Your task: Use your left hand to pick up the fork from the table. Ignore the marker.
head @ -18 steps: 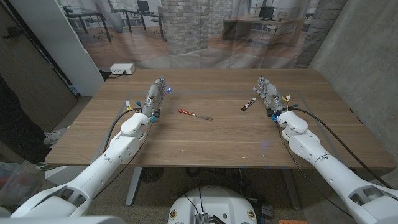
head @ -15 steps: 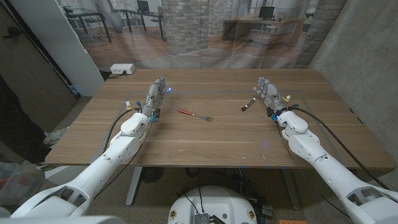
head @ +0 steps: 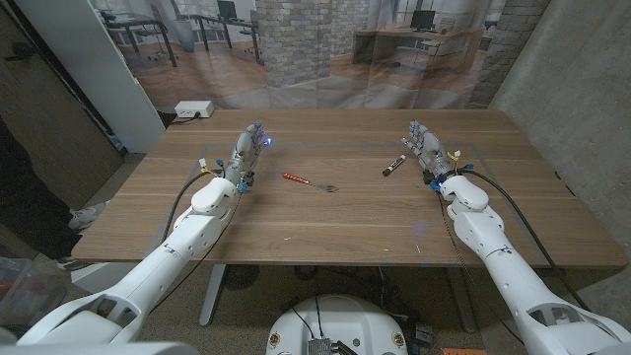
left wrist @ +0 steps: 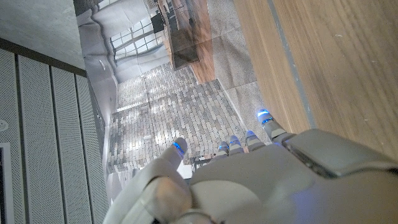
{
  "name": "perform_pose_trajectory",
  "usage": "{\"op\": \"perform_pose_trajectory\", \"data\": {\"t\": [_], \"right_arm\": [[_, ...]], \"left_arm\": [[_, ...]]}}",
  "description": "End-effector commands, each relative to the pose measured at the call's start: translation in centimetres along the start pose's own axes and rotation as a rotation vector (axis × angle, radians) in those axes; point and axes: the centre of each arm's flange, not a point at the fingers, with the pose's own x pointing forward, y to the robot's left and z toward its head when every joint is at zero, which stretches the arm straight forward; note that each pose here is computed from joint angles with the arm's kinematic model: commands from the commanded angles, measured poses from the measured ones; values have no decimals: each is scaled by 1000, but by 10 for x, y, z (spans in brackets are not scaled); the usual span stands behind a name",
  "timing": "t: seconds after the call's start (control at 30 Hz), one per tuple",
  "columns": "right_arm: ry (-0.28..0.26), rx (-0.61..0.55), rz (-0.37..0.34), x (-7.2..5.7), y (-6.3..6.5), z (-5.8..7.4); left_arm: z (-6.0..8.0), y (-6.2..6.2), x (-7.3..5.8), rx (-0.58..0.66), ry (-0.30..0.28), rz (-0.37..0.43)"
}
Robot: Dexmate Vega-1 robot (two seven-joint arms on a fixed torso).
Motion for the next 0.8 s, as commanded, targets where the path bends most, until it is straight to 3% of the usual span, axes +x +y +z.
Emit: {"op": "perform_pose_trajectory", "data": {"t": [0.03,0.8], "right_arm": [[6,12,-5,-3,-1,-5],[-7,22,-8,-7,-1,-7]], "left_arm": [[13,2,2,76,-25,-9],[38,2,6,213,-56,-52]]}}
